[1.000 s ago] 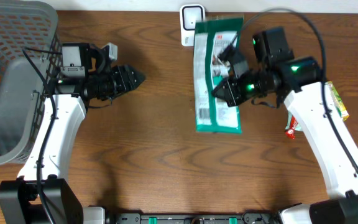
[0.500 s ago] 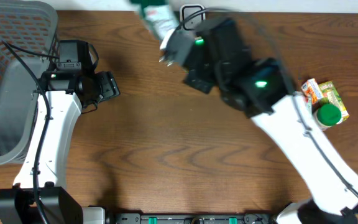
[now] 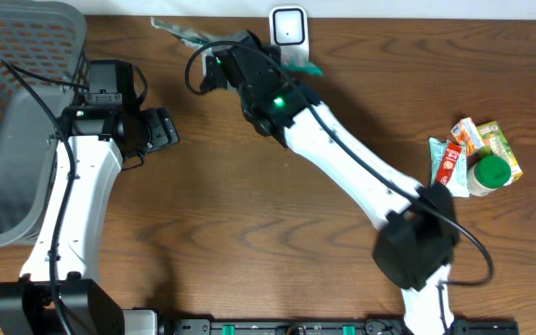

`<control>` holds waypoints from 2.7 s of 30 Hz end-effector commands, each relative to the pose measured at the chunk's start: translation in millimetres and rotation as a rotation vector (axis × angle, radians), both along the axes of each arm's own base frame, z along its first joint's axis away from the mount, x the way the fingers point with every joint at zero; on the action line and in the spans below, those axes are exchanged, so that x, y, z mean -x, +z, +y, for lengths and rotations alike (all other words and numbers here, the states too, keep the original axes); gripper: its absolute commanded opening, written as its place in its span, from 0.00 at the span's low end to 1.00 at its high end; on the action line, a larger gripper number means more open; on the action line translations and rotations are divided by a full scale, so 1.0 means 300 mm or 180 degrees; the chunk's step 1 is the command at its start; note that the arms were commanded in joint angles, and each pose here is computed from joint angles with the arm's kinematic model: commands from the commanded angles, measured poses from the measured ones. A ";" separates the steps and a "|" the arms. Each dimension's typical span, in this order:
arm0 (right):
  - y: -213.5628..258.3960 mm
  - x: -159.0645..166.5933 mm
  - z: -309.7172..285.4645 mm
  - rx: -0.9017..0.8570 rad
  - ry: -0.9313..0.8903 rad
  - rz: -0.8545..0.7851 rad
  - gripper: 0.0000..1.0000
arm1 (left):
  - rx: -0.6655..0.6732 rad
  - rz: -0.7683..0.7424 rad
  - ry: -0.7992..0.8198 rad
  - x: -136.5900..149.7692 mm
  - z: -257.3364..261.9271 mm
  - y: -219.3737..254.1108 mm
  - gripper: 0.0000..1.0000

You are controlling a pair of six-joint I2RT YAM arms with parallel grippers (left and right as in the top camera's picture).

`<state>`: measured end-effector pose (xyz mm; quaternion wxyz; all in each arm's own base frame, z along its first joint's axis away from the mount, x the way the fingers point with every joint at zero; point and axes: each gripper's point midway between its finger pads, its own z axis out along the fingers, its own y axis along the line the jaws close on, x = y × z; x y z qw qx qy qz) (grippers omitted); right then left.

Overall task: Scan the item barcode
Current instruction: 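Release with the left gripper and lift the pack to the scanner with the right, then carry the glove pack right and lower it beside the other items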

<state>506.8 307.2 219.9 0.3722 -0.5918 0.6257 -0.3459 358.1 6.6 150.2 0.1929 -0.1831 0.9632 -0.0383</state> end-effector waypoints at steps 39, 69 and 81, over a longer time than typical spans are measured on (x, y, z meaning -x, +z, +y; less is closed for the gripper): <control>0.021 -0.248 -0.087 -0.1293 -0.0380 -0.0473 0.01 | -0.0061 -0.0071 0.0001 -0.007 0.012 0.030 0.85; -0.541 0.417 -1.056 -0.2833 -0.3796 0.2341 0.56 | -0.0061 -0.0071 0.0001 -0.007 0.012 0.030 0.85; -0.419 0.339 -1.074 -0.2960 -0.3707 0.2137 0.99 | -0.0061 -0.0071 0.0001 -0.007 0.012 0.030 0.85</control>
